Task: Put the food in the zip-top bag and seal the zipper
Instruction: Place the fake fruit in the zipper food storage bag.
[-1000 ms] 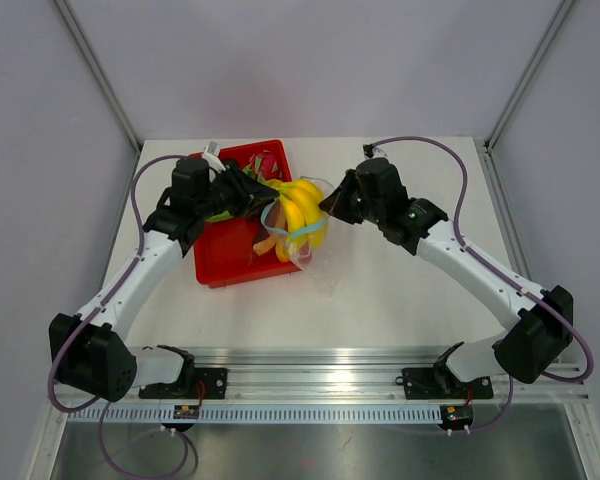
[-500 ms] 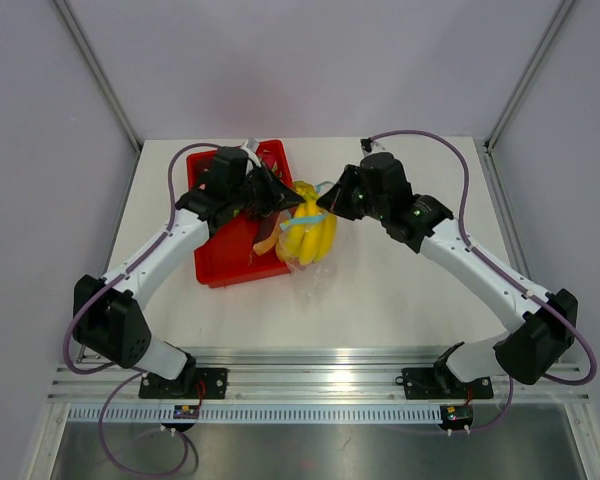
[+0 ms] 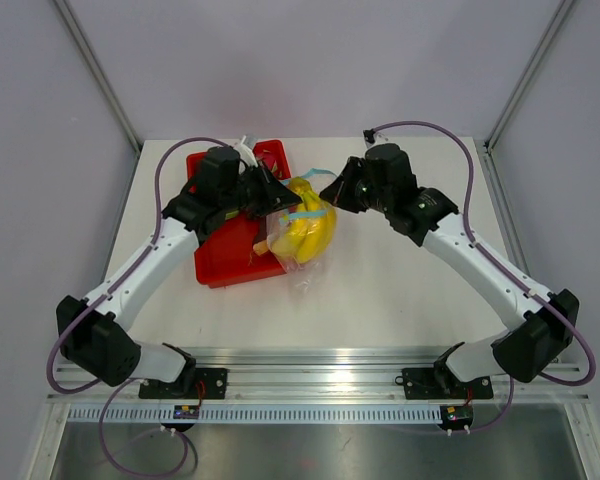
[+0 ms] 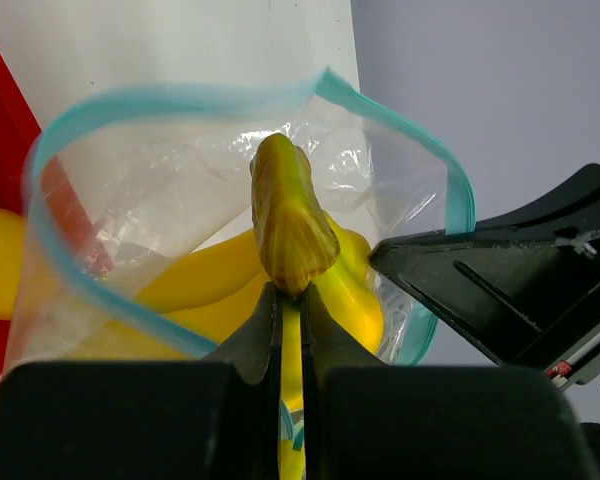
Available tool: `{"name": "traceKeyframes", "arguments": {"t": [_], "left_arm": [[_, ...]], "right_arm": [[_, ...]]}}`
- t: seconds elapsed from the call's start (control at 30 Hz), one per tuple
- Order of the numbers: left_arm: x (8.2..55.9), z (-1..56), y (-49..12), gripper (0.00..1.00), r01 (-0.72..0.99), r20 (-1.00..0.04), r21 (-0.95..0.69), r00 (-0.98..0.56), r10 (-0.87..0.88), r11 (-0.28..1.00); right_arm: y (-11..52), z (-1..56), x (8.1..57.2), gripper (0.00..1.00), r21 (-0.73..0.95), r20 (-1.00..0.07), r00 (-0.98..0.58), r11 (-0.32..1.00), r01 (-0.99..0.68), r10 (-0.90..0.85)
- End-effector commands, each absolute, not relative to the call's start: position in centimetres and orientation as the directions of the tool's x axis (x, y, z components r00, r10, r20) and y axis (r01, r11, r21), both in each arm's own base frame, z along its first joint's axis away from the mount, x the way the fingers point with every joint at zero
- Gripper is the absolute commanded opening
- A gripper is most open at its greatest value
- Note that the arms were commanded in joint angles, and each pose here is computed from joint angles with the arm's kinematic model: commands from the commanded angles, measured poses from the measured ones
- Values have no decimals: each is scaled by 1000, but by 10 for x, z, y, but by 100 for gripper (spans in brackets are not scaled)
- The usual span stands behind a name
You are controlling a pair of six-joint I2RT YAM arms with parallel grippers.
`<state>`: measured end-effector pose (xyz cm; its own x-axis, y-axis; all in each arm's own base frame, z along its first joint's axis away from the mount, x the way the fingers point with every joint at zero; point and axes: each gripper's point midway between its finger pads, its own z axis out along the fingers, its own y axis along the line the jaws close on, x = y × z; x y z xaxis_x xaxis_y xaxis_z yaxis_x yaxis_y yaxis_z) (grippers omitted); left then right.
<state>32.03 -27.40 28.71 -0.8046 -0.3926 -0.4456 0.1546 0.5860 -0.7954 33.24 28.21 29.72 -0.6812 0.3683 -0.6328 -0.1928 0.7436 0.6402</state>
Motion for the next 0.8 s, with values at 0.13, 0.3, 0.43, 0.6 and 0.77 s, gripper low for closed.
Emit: {"name": "traceKeyframes", "arguments": {"t": [0.13,0.3,0.43,0.6,0.77], "left_arm": [[296,327,-278,0,367,-573,-776,-751,-329,512],[286,327,-280,0,408,-588,-767,-754,-291,494],[289,309,-290,0,375,-535,-792,-807,-250,482],[302,294,-304,0,345,-514,-795,-820,-252,499],[303,309,-327,0,383,-531,-796,-814,-235,469]], "right_arm": [[277,300,354,0,598,-669,-653,779,-189,355],[281,296,357,0,594,-664,-664,781,-190,343],[282,314,353,0,610,-680,-645,758,-233,348],[279,345,337,0,619,-709,-615,723,-307,345],[275,350,321,0,628,-701,-630,708,-324,334]]}}
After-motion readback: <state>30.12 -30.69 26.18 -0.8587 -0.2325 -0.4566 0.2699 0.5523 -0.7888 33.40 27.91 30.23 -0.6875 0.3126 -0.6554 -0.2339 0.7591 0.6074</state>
